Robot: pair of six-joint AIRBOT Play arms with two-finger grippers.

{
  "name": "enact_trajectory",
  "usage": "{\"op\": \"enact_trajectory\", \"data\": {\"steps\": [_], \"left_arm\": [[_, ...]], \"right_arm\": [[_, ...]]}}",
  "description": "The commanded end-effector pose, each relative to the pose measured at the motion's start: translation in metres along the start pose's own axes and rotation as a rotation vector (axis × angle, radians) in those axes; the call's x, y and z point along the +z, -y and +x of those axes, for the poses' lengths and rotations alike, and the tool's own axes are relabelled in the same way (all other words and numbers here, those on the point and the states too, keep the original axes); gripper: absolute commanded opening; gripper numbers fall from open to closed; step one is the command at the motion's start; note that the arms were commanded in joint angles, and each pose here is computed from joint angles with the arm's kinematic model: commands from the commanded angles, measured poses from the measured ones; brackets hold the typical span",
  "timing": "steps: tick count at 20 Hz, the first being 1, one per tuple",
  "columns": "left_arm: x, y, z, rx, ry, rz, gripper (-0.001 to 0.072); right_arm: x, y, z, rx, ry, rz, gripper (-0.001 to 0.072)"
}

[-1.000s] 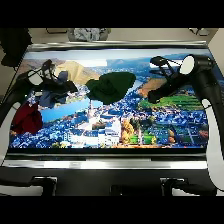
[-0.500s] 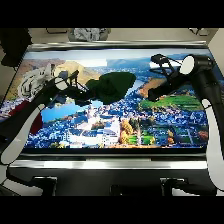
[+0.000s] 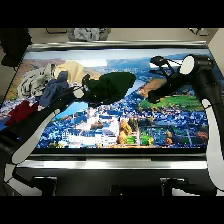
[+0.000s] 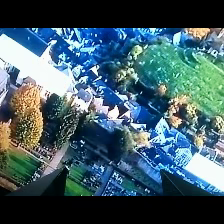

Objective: Fold the shirts.

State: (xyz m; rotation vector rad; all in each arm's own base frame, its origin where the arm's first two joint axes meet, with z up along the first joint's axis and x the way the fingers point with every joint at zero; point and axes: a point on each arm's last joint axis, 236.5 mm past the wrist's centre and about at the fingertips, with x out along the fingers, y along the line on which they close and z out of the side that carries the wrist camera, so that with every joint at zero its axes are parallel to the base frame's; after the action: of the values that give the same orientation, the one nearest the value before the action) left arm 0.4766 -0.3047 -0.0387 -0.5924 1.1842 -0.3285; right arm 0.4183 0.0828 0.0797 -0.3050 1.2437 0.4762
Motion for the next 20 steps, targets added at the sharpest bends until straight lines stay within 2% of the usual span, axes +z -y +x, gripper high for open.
{"op": "enact_trajectory", "data": {"steps": [1, 5, 7, 9, 10, 14, 17, 20], "left_arm": [[0.002, 0.0, 0.003, 0.024, 0.032, -0.015, 0.0717], [0.005, 0.008, -0.039, 0.034, 0.019, 0.152, 0.0716], [0.022, -0.011, -0.076, 0.115, 0.049, 0.23, 0.0716], [0.06, -0.04, -0.107, 0.17, 0.128, 0.233, 0.0715], [0.076, -0.056, -0.113, 0.164, 0.145, 0.183, 0.0713], [0.109, -0.09, -0.094, -0.068, 0.05, -0.012, 0.0709], [0.104, -0.11, -0.065, -0.083, -0.066, 0.005, 0.0708], [0.098, -0.101, -0.041, -0.111, -0.103, 0.078, 0.0708]], "right_arm": [[-0.005, -0.002, 0.0, 0.01, -0.021, -0.001, 0.0674], [-0.007, -0.003, 0.0, 0.014, -0.03, -0.026, 0.0674], [-0.007, -0.003, 0.0, 0.014, -0.03, -0.028, 0.0674], [-0.006, -0.004, 0.0, 0.016, -0.027, -0.027, 0.0673], [-0.006, -0.004, 0.0, 0.016, -0.027, -0.027, 0.0673], [-0.006, -0.004, 0.0, 0.016, -0.026, -0.027, 0.0673], [-0.006, -0.004, 0.0, 0.016, -0.024, -0.026, 0.0673], [-0.005, -0.004, 0.0, 0.016, -0.023, -0.015, 0.0672]]}}
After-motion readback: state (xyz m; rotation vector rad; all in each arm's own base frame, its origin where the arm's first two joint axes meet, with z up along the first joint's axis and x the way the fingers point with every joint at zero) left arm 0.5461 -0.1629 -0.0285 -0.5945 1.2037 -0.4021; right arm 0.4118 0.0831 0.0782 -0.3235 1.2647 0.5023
